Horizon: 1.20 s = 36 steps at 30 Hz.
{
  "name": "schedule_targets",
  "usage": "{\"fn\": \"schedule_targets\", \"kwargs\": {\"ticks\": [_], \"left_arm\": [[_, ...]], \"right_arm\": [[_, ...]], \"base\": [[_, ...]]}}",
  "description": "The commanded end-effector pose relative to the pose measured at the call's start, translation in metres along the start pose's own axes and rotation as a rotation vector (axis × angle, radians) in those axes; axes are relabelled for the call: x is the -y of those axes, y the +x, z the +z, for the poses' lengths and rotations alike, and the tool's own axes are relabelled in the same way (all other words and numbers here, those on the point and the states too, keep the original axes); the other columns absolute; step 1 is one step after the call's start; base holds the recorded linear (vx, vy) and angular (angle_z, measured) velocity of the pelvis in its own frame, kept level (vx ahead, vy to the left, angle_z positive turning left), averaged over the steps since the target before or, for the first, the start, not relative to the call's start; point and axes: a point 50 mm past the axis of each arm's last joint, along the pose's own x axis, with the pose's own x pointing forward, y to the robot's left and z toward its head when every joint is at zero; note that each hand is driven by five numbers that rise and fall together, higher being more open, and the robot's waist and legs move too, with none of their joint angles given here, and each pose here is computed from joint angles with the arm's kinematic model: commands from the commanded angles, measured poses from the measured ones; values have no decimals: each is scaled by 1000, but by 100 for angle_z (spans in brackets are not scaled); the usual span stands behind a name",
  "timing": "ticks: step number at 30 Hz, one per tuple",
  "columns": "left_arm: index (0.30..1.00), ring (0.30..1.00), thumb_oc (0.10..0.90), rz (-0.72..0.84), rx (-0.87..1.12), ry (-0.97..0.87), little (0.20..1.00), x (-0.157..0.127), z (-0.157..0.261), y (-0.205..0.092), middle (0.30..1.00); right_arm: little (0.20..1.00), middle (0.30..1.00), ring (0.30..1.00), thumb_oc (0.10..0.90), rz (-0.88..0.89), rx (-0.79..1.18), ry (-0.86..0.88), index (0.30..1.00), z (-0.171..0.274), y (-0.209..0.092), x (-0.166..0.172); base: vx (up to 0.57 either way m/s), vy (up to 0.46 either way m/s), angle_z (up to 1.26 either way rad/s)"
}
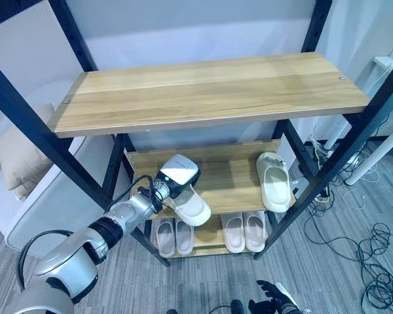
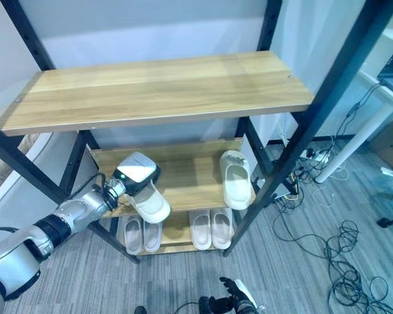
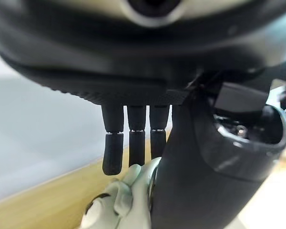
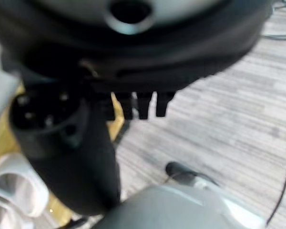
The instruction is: Arrange the slippers neatly on the shoe rack.
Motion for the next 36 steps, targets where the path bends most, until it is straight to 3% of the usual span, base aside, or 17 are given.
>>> {"fn": "schedule_targets", "kwargs": {"ticks": [1, 11, 19, 28, 36], "left_arm": [[300, 300, 400, 339, -173, 98, 300, -74, -56, 10, 300], [300, 300, 400, 462, -197, 0, 300, -68, -49, -11, 300], [300, 300, 400, 493, -218, -71, 300, -53, -43, -37, 300], [300, 300, 400, 516, -189, -18, 300, -60, -40, -38, 300], [300, 300, 400, 553, -177, -1, 300, -64, -37, -33, 300]], "right_arm": [[900, 900, 900, 800, -72, -17, -3, 900, -12, -2, 17], [900, 900, 900, 800, -151, 29, -1, 900, 6, 4, 32], [900, 900, 900, 800, -108, 10, -14, 900, -5, -1, 14], [900, 900, 900, 800, -76, 76, -25, 900, 19, 4, 5], [900, 900, 900, 800, -100, 44, -24, 900, 9, 1, 5]], "base": [[42, -153, -8], [-26, -149, -12], [131, 75, -36], [122, 101, -47], [53, -83, -14]]}}
